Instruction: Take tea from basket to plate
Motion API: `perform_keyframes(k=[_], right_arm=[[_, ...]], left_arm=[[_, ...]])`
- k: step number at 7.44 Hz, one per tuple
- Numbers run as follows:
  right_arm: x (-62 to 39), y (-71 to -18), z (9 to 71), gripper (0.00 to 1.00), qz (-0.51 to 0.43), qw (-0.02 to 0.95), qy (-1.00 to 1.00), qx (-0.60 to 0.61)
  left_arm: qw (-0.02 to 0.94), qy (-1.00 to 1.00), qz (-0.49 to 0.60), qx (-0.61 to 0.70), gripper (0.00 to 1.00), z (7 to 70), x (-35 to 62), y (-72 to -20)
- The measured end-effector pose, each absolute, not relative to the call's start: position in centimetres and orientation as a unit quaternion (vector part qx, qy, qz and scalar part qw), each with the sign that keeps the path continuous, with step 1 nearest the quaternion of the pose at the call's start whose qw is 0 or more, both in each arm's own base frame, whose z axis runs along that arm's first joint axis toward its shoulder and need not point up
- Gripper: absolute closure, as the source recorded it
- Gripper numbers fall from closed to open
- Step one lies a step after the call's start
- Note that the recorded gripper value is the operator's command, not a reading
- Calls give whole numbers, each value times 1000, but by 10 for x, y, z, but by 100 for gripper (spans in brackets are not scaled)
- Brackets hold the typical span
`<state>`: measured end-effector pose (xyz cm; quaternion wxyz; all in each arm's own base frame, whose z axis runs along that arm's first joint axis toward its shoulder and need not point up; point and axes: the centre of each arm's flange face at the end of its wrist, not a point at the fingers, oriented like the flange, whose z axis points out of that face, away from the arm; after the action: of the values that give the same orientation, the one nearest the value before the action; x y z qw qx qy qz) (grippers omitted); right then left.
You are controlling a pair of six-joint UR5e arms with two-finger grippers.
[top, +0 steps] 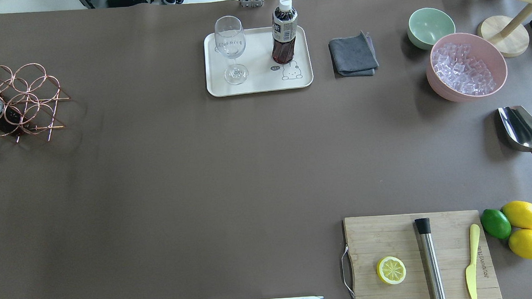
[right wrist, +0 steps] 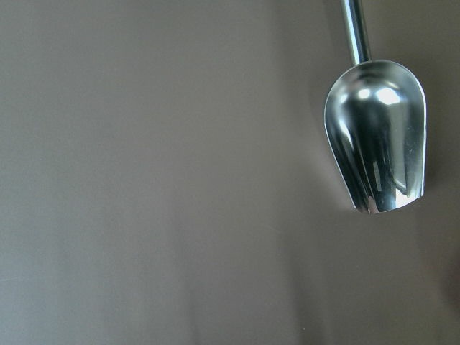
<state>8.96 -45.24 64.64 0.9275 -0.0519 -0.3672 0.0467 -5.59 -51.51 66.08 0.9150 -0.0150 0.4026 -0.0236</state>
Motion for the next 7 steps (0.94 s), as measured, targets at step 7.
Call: perform_keyframes(k=[7], right_arm=[[90,-452,647,0,45,930,-360,-51]], left_arm=[[916,401,-14,-10,2,664,-52,-515]])
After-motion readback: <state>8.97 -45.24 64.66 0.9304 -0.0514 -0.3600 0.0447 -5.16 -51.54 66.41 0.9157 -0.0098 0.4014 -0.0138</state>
